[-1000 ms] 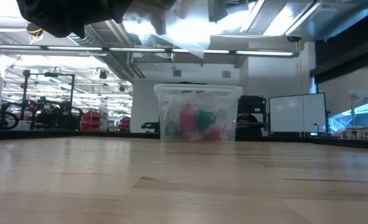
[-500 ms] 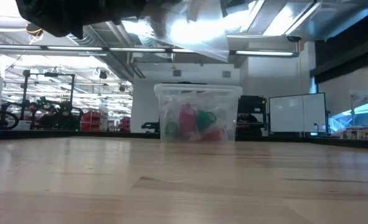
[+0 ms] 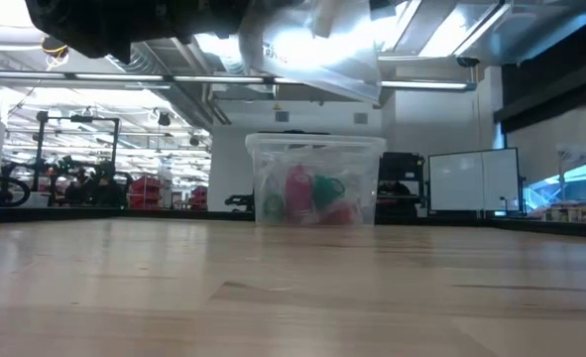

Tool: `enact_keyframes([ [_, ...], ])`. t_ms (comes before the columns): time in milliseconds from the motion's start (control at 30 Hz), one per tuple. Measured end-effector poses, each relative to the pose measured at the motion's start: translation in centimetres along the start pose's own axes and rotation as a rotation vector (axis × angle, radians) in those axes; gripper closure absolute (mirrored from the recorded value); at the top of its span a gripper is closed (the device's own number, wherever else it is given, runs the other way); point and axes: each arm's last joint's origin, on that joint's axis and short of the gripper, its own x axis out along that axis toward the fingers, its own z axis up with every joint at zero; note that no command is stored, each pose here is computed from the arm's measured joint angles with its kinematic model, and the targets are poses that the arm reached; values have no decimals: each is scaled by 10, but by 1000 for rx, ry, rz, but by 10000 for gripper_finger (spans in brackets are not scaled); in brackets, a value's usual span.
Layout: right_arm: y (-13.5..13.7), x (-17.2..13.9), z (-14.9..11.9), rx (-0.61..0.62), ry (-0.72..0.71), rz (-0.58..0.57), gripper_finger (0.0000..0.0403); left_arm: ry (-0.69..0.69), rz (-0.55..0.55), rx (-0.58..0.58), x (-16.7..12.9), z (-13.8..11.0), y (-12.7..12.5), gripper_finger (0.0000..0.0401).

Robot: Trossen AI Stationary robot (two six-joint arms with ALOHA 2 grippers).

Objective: Roll bandage
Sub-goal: Open the transparent zip bag

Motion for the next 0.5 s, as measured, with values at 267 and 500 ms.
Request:
enact_keyframes([
  [267,-1,1,0,1,0,-1,401,3,-25,-31,0,0,-1,400],
  [500,0,1,0,2,-3,5,401,29,-24,15,1,-2,-1,336],
])
